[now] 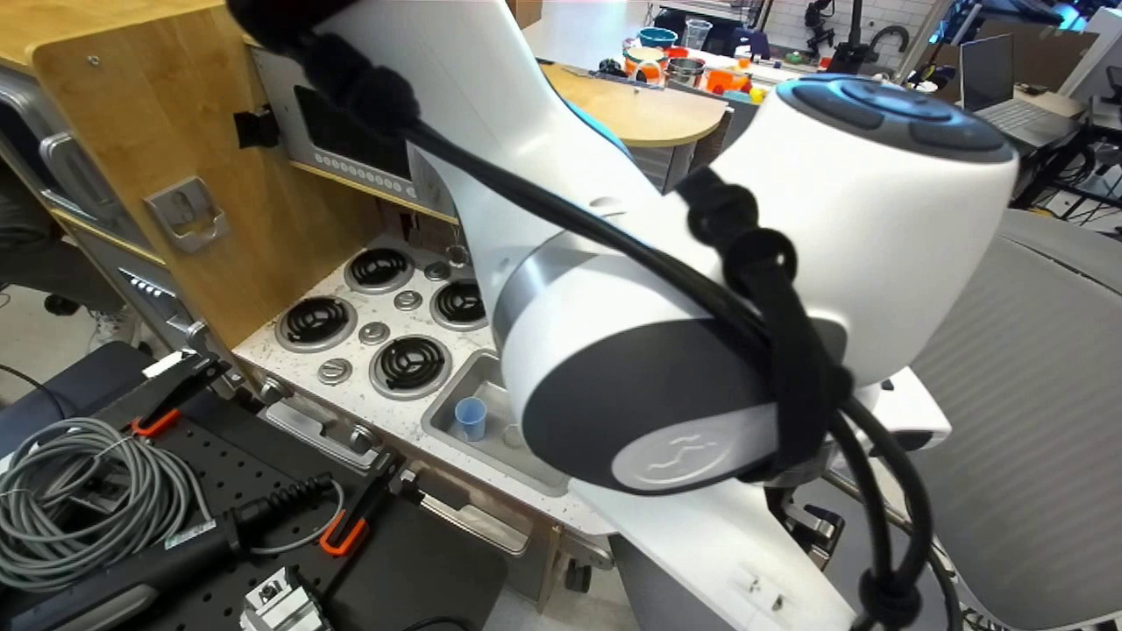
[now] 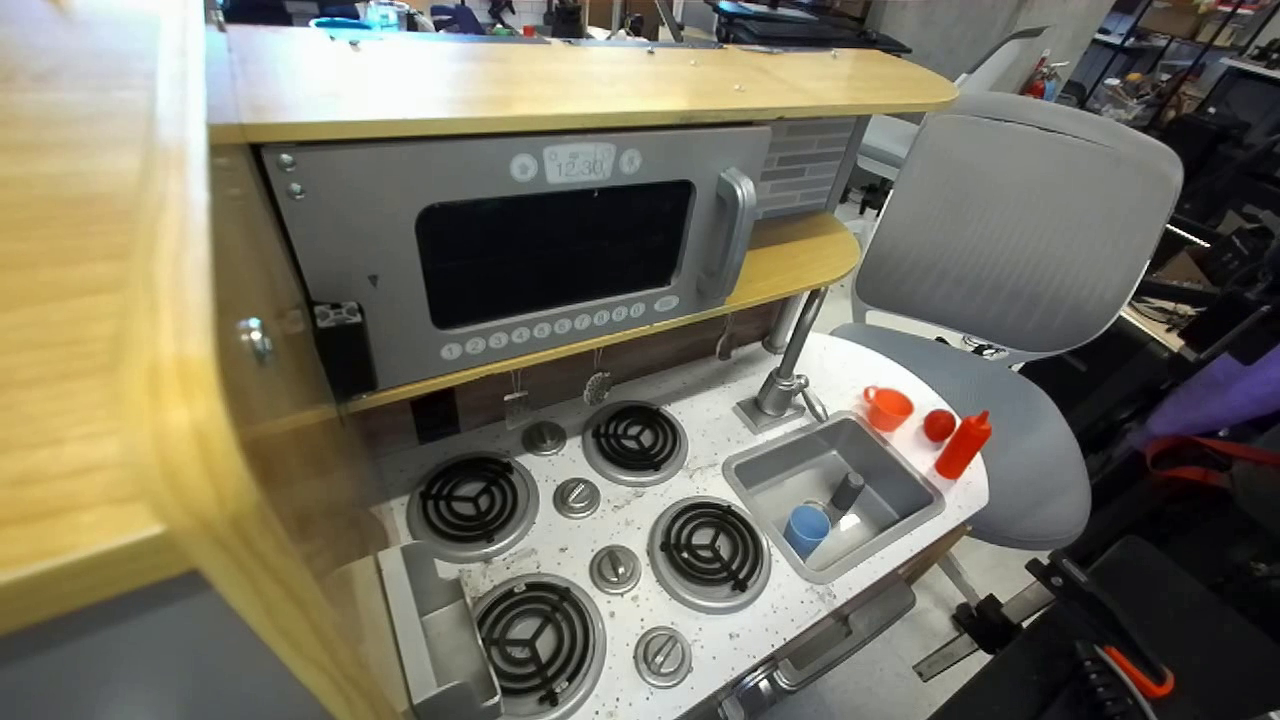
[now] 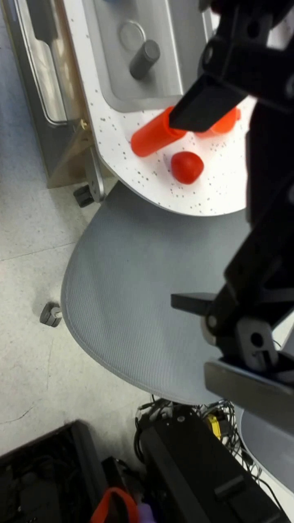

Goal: Put the rightmost red object in the sink

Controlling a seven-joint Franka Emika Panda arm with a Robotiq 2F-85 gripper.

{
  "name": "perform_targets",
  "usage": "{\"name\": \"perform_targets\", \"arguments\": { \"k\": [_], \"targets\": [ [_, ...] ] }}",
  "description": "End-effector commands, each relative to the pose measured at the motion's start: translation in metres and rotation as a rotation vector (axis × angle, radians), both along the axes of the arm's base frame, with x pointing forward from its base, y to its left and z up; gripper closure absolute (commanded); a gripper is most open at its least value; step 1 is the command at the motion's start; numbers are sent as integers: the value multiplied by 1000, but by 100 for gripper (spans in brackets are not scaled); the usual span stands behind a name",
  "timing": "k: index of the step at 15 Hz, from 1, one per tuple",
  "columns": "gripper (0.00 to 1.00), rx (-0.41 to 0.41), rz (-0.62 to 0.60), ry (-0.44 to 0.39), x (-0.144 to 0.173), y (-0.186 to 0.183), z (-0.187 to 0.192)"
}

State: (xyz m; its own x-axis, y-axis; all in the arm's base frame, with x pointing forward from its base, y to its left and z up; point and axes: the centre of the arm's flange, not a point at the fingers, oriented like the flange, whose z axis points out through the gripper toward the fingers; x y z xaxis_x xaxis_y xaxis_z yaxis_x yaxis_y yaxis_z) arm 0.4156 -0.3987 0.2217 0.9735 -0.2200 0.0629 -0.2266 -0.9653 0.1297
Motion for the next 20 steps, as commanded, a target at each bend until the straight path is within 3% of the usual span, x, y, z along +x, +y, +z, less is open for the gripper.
{"name": "perform_targets", "arguments": {
  "k": [1,11,15,20],
  "targets": [
    [0,-37,-84,-30,37,-31,-7],
    [0,-87,-147,-63,118,-28,-37],
    [0,-109,-113,-22,131,-15,-73],
    [0,-63,-48,44,141,10,-125]
  ]
}}
